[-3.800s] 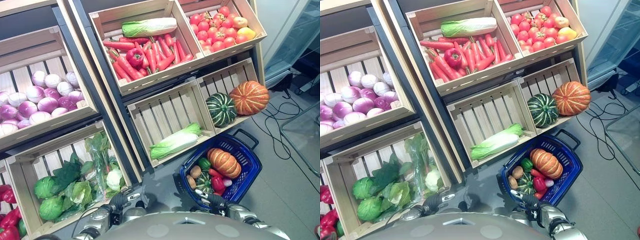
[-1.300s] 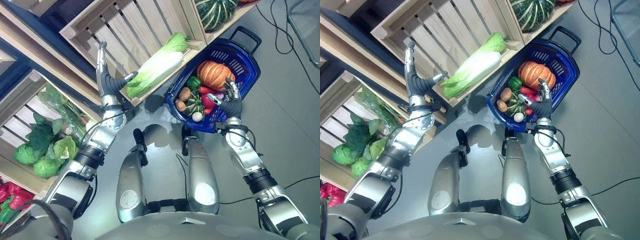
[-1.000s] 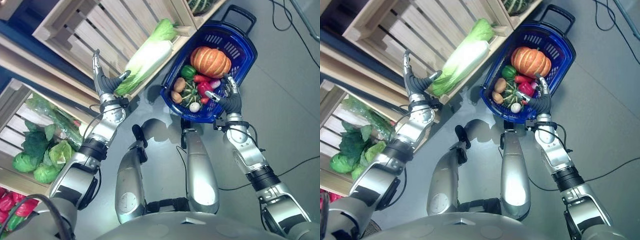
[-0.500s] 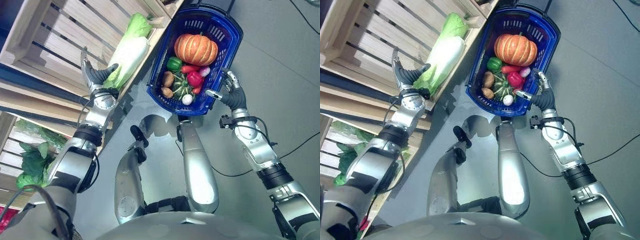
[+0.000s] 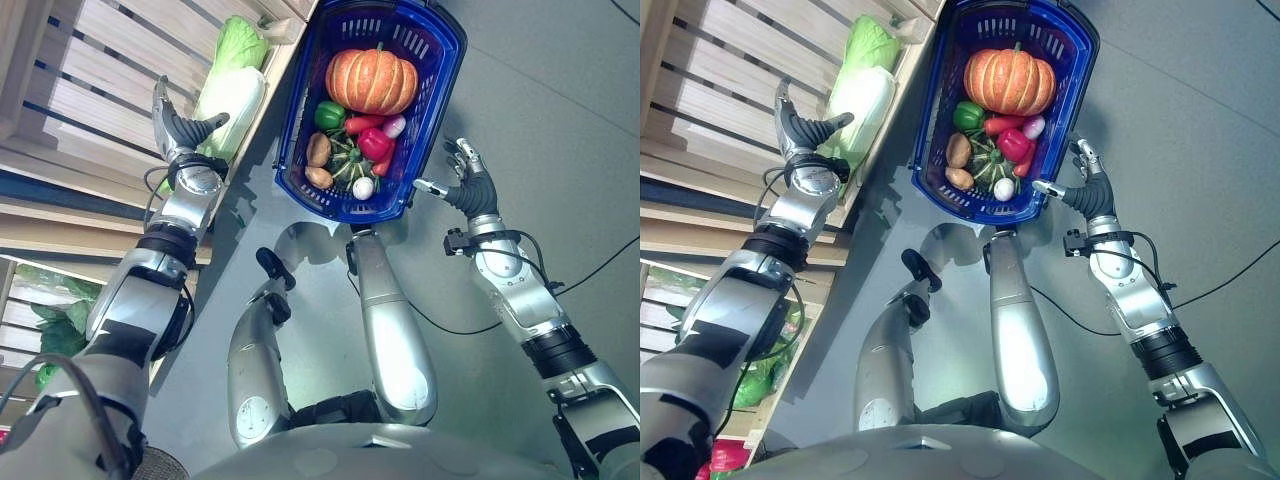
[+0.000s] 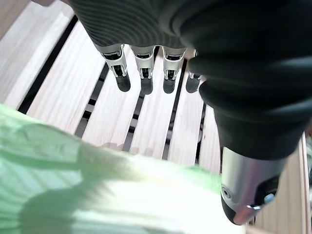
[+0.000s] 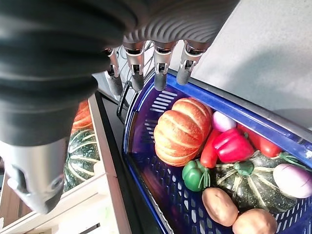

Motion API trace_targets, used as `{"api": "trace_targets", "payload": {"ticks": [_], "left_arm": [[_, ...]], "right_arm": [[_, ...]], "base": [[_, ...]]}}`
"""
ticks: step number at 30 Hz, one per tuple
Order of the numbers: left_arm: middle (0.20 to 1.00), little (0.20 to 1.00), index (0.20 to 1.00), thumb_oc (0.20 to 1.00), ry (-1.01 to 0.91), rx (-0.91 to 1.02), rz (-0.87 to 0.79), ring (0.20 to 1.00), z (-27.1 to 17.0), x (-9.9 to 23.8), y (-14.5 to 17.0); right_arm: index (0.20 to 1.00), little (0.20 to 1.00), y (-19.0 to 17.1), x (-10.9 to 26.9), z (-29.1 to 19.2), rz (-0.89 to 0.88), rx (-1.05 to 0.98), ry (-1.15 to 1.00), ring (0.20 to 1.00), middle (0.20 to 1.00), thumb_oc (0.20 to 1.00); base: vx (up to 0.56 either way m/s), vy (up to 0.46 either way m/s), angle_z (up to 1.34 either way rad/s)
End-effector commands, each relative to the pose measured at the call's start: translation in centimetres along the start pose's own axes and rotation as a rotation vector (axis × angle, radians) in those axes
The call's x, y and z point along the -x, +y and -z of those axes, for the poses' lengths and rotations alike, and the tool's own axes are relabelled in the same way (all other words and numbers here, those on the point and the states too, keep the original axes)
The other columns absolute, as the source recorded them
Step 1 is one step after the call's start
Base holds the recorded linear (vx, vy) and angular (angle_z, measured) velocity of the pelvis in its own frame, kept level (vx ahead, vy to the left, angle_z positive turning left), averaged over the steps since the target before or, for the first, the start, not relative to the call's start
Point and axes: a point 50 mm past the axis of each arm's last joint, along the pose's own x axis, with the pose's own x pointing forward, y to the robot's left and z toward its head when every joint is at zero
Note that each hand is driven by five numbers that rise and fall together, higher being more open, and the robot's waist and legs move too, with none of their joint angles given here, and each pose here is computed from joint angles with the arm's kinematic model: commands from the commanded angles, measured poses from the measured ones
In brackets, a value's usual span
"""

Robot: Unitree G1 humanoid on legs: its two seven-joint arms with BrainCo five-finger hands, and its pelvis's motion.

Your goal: Pick up fruits and vegetables into the basket

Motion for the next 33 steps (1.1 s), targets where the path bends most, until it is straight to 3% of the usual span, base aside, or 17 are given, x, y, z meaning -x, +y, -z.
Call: {"api": "trace_targets", "payload": {"ticks": [1, 18, 33], "left_arm": [[1.0, 1.0, 1.0, 1.0, 0.083, -0.107, -0.044, 1.0, 2.4, -1.1, 2.6], [1.0, 1.0, 1.0, 1.0, 0.299, -0.242, -0.05, 1.0, 5.7, -1.6, 4.9], [1.0, 1.0, 1.0, 1.0, 0.24, -0.444, -0.024, 1.0, 4.8, -2.2, 5.0]], "right_arm": [[1.0, 1.0, -0.1, 0.7, -0.8, -0.014, -0.028, -0.06, 1.0, 1.0, 1.0], [1.0, 1.0, -0.1, 0.4, -1.5, -0.013, -0.049, -0.079, 1.0, 1.0, 1.0], [1.0, 1.0, -0.2, 0.0, -1.6, -0.004, -0.059, -0.071, 1.0, 1.0, 1.0]], "base": [[-0.01, -0.017, -0.04], [0.0, -0.002, 0.0], [0.0, 0.001, -0.02]]}}
